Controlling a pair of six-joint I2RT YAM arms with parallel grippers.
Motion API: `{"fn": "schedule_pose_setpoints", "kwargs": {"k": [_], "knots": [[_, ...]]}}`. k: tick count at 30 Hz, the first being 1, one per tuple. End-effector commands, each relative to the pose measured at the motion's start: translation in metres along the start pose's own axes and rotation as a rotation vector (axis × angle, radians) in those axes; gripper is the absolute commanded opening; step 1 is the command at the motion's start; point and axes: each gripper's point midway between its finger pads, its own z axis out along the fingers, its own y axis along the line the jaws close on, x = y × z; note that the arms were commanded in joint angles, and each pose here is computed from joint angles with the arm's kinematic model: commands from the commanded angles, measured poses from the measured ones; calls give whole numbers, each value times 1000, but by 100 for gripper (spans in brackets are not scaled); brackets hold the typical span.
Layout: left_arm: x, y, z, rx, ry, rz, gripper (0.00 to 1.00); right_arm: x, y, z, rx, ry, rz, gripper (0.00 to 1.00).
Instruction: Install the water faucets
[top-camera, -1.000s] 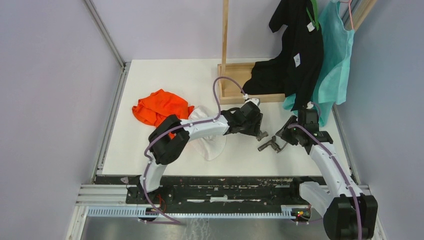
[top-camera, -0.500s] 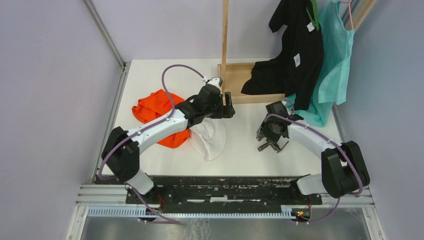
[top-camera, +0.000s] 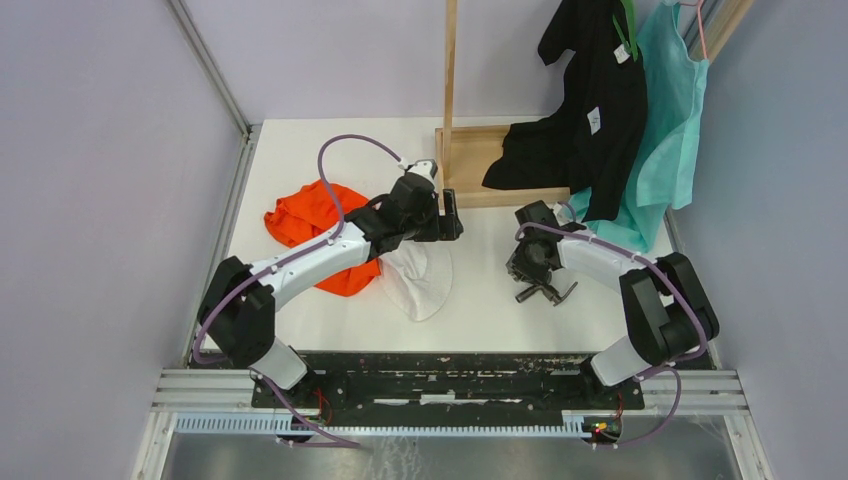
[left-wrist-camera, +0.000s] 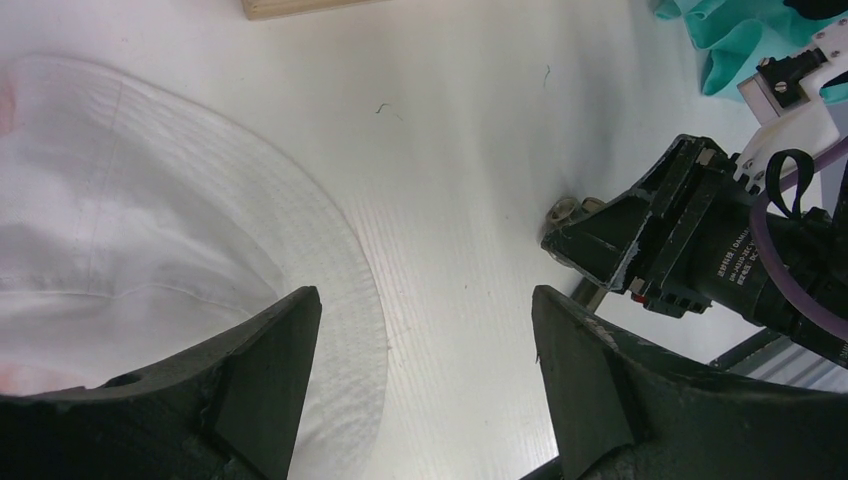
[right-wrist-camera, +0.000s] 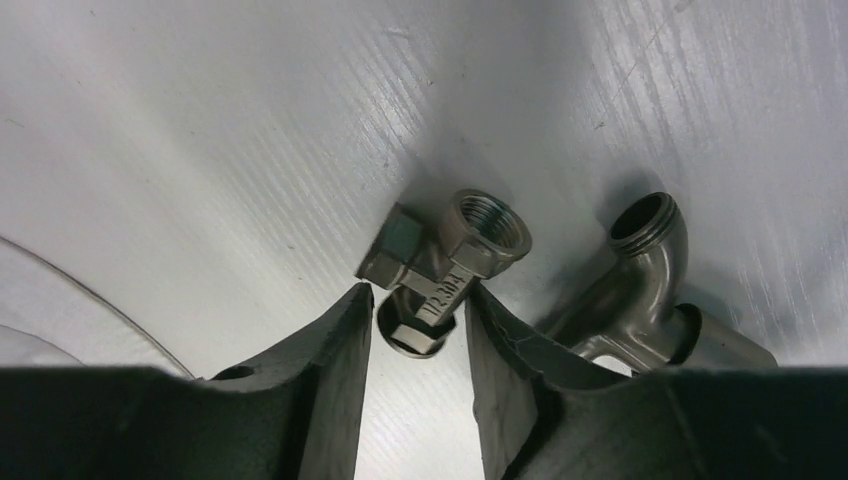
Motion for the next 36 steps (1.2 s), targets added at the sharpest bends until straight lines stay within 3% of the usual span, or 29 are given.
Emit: {"fn": "schedule_pose_setpoints", "kwargs": {"k": [1, 6, 10, 14, 20, 25, 29, 36], "knots": [[-13, -6, -6, 29, -37, -34, 88, -11, 10, -1, -9, -55, -27, 41], [-22, 7, -14, 41, -41, -53, 93, -10, 10, -2, -18, -46, -142, 22], [-31, 17, -30, 64, -93, 22, 93, -7, 19, -8, -97, -24, -302, 16], [-41, 26, -52, 47, -142, 79, 90, 5, 46, -24, -306, 9, -465, 12], [-30, 8, -69, 252, -10, 100, 86, 28, 82, -64, -674, -8, -706, 6], [-6, -27, -78, 485, 126, 74, 85, 37, 94, -98, -899, -123, -871, 6], [12, -45, -75, 617, 258, 34, 84, 44, 98, -116, -986, -160, -970, 7], [28, -55, -56, 670, 368, -35, 81, 63, 101, -125, -1021, -148, -1075, 7]]}}
